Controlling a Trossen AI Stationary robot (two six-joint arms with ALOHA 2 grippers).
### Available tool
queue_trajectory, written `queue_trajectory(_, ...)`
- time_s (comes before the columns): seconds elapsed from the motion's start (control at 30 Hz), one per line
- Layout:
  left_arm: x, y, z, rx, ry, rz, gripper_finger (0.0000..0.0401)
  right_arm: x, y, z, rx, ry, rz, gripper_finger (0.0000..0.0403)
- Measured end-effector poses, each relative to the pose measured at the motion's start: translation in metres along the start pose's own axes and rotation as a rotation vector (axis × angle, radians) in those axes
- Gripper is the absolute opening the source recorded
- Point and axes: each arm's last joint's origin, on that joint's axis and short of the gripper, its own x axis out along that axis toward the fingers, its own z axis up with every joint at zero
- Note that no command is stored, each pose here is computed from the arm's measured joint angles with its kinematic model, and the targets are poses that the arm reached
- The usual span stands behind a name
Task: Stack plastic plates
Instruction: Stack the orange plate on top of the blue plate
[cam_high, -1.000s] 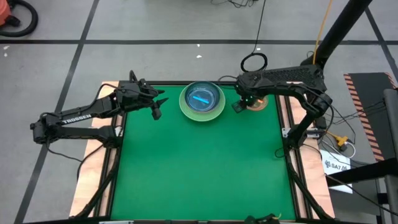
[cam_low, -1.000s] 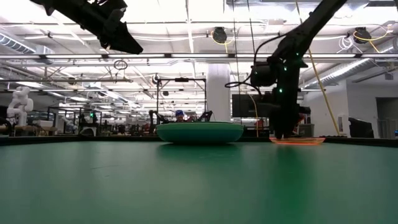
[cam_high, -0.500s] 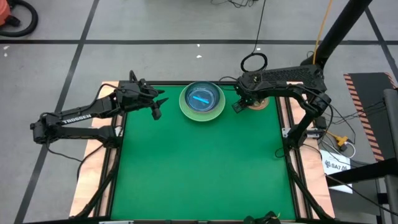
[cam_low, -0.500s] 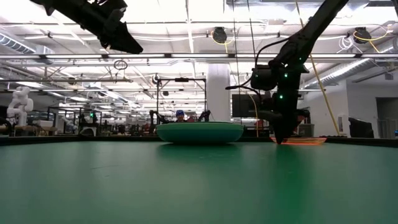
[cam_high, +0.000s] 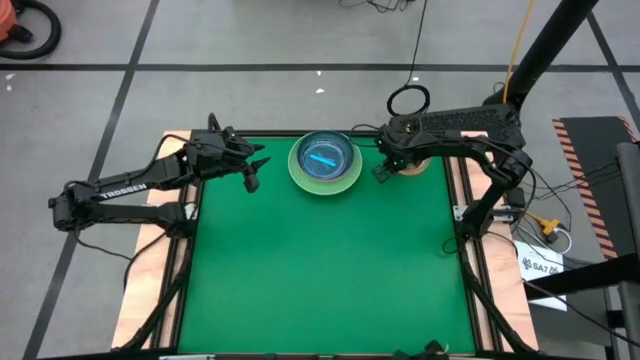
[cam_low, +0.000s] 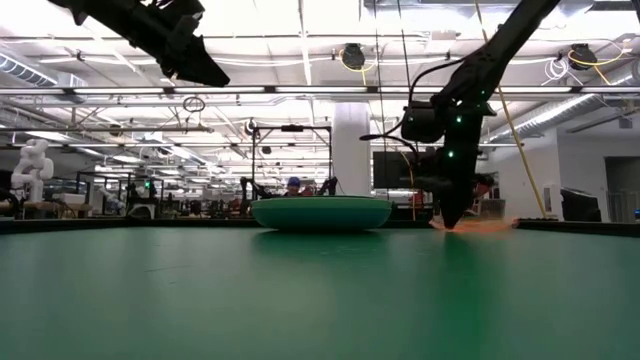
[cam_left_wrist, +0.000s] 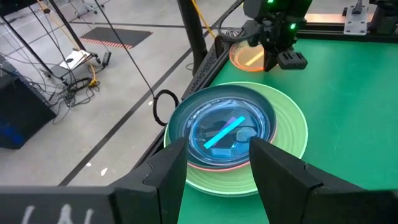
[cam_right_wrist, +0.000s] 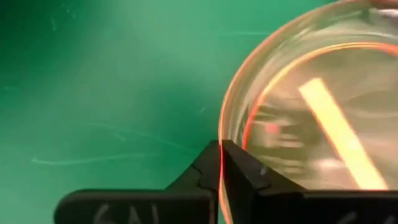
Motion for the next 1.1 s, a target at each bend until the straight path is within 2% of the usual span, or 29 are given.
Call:
queue_trajectory(0.13,0.0,0.0,0.0,0.0,0.0,0.0,0.0179,-0.015,0.001,-0.001,-0.037,-0.045,-0.032,0.0002)
queue_trajectory(0.3,0.0,0.0,0.0,0.0,-0.002,0.0,0.0179,-0.046,0.005,0.001,-0.081,-0.159,-0.019,0.0001)
queue_trajectory(0.47,0.0,0.0,0.001,0.0,-0.009,0.001,0.0179,-0.072,0.019,0.002,-0.176,-0.301,0.082,0.0001)
queue_trajectory(0.73,0.0,0.0,0.001,0.006,-0.009,0.001,0.0179,-0.088,0.063,0.003,-0.401,-0.495,0.232,0.0001)
queue_trajectory(0.93,0.0,0.0,0.001,0.008,-0.009,0.001,0.0179,-0.097,0.088,-0.002,-0.594,-0.604,0.256,0.0)
queue_trajectory(1.1,0.0,0.0,0.001,0.008,-0.01,0.002,0.0179,-0.106,0.103,0.004,-0.704,-0.781,0.263,0.0)
